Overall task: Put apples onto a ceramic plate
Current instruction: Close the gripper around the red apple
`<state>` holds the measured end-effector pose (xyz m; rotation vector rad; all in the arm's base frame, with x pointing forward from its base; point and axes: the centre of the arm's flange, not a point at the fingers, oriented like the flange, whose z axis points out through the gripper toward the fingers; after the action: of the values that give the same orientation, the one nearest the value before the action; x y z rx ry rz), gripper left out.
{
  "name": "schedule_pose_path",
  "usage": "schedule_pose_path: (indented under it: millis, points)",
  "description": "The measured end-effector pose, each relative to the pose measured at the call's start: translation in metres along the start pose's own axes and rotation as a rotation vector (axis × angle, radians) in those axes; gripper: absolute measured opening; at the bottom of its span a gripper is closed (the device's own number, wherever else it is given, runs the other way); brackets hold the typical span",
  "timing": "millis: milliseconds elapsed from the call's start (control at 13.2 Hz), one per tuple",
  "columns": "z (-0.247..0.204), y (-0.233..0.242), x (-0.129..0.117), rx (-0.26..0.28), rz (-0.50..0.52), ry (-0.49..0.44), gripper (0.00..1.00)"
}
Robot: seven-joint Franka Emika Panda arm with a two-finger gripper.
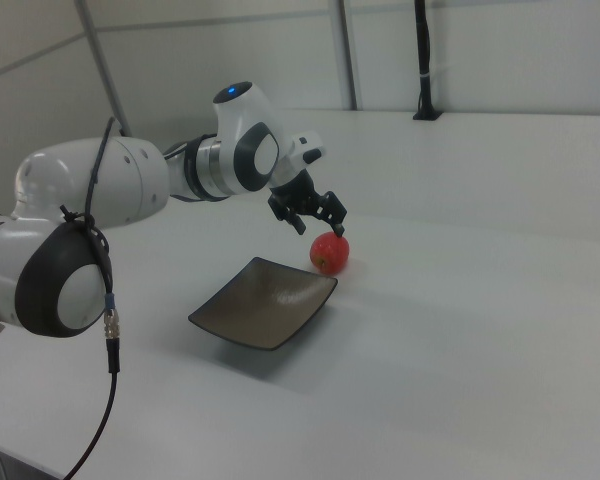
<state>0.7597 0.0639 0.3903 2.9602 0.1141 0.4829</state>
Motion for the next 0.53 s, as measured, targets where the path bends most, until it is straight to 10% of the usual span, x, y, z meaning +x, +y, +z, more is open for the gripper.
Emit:
schedule_pose_path:
  millis: [531]
  points:
    - [0.048, -0.01, 0.001, -0.044, -0.008, -0.017, 1.0]
